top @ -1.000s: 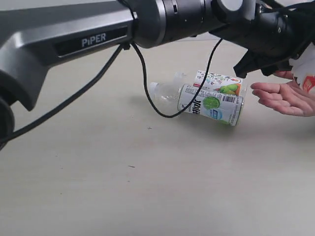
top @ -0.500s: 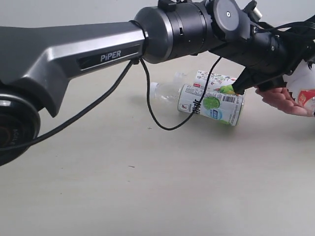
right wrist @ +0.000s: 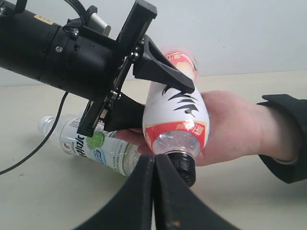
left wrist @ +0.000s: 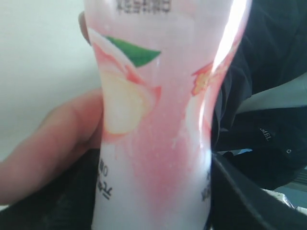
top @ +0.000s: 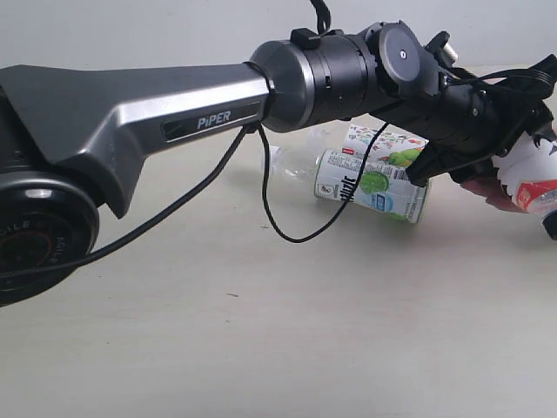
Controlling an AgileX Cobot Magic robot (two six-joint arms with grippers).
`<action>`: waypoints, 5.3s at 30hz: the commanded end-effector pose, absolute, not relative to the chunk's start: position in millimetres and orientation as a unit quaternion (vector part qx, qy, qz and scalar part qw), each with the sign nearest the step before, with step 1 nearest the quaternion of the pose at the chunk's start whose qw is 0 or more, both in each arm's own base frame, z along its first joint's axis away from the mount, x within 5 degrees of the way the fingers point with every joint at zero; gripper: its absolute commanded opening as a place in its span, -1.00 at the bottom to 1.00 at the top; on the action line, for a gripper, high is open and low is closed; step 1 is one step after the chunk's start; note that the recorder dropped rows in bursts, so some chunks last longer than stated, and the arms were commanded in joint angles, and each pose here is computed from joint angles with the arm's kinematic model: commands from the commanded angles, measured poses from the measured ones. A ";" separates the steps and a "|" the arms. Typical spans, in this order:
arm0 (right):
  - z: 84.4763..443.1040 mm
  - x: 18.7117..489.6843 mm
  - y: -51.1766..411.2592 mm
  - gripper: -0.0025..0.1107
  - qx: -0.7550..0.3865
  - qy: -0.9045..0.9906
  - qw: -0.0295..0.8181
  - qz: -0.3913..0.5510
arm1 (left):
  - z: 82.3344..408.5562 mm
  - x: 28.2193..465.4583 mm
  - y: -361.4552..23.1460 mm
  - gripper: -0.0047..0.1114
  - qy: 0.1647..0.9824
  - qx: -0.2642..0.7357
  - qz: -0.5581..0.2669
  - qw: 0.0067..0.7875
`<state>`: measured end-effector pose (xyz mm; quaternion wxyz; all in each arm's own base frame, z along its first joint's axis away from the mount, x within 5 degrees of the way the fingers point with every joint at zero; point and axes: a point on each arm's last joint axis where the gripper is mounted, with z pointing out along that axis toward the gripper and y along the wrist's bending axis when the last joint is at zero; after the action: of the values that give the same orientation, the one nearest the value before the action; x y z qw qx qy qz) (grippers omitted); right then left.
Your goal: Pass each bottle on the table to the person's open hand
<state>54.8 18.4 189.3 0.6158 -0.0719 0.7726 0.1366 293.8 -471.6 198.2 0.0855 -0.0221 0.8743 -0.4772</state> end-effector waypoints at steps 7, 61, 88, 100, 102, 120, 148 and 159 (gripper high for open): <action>188.9 54.8 18.2 -0.96 -0.071 0.769 0.621 0.136 | 197.9 292.6 -471.3 0.04 0.877 -0.010 -0.474 0.079; 188.9 54.8 18.2 -0.96 -0.071 0.769 0.621 0.136 | 359.3 237.3 -382.2 -0.90 0.795 0.439 -0.402 0.118; 188.9 54.8 18.2 -0.96 -0.071 0.769 0.621 0.136 | 305.4 229.5 -160.6 -0.90 0.888 0.201 -0.245 0.334; 188.9 54.8 18.2 -0.96 -0.072 0.769 0.621 0.135 | 294.4 213.3 -140.2 -0.90 0.874 0.162 -0.239 0.390; 188.9 54.8 18.2 -0.96 -0.072 0.769 0.621 0.135 | 294.6 213.5 -140.2 -0.90 0.874 0.161 -0.240 0.392; 188.9 54.8 18.2 -0.96 -0.072 0.769 0.621 0.135 | 295.2 214.2 -140.1 -0.90 0.872 0.161 -0.238 0.397; 188.9 54.8 18.2 -0.96 -0.071 0.769 0.621 0.136 | 306.5 217.7 -142.5 -0.92 0.858 0.209 -0.220 0.414; 188.9 54.8 18.2 -0.96 -0.071 0.769 0.621 0.136 | 342.1 243.1 -214.2 -0.92 0.828 0.446 -0.166 0.296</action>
<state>54.8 18.4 189.3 0.6158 -0.0719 0.7726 0.1366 237.4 -192.9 348.0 0.3452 0.3782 0.8351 -0.2010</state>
